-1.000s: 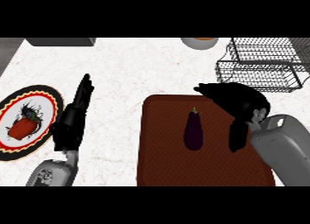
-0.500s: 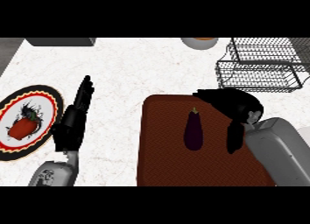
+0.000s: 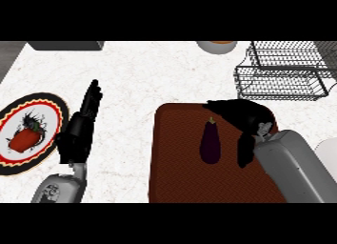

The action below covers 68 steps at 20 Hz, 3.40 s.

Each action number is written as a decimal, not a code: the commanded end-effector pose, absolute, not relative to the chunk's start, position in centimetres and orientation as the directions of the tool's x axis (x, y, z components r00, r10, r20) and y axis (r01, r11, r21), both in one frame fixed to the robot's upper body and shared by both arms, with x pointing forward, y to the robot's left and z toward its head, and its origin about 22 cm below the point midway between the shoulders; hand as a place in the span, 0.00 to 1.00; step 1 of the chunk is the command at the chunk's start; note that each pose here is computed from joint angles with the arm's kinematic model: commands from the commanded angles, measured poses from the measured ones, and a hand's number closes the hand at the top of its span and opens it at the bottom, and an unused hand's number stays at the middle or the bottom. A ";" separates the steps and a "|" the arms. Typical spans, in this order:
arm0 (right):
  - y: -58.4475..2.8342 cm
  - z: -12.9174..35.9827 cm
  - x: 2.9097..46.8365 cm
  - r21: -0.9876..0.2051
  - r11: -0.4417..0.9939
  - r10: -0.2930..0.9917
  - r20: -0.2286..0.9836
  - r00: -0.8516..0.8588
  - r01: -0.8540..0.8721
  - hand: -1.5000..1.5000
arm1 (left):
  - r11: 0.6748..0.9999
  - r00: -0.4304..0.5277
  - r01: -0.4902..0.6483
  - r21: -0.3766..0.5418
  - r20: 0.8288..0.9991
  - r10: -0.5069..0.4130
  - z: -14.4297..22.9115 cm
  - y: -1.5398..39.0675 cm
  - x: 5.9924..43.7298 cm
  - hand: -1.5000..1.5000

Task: Pick the eggplant from the tray and place it in the tiered basket

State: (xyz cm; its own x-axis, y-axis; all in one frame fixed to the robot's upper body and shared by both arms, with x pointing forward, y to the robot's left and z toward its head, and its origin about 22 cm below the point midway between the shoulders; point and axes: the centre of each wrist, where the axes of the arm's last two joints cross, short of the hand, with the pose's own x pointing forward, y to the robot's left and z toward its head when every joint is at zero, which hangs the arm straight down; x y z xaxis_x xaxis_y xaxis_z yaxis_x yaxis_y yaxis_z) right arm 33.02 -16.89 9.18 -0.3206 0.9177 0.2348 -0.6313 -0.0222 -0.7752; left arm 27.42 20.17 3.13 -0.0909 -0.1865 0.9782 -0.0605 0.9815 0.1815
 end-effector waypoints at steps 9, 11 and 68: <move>-13.0 6.1 34.0 -0.751 -0.009 0.919 0.255 -0.302 -0.660 0.00 | 0.982 -0.084 -0.047 0.185 0.979 -0.188 3.4 20.2 26.5 0.50; -15.9 6.3 34.8 -0.751 -0.039 0.928 0.216 -0.302 -0.659 0.00 | 0.982 -0.102 -0.057 0.181 0.977 -0.186 2.1 17.7 26.3 0.50; -17.4 18.5 26.2 -0.997 -0.081 0.956 -0.074 0.285 0.011 1.00 | 0.978 -0.068 -0.087 0.191 0.978 -0.197 2.2 20.4 26.8 0.50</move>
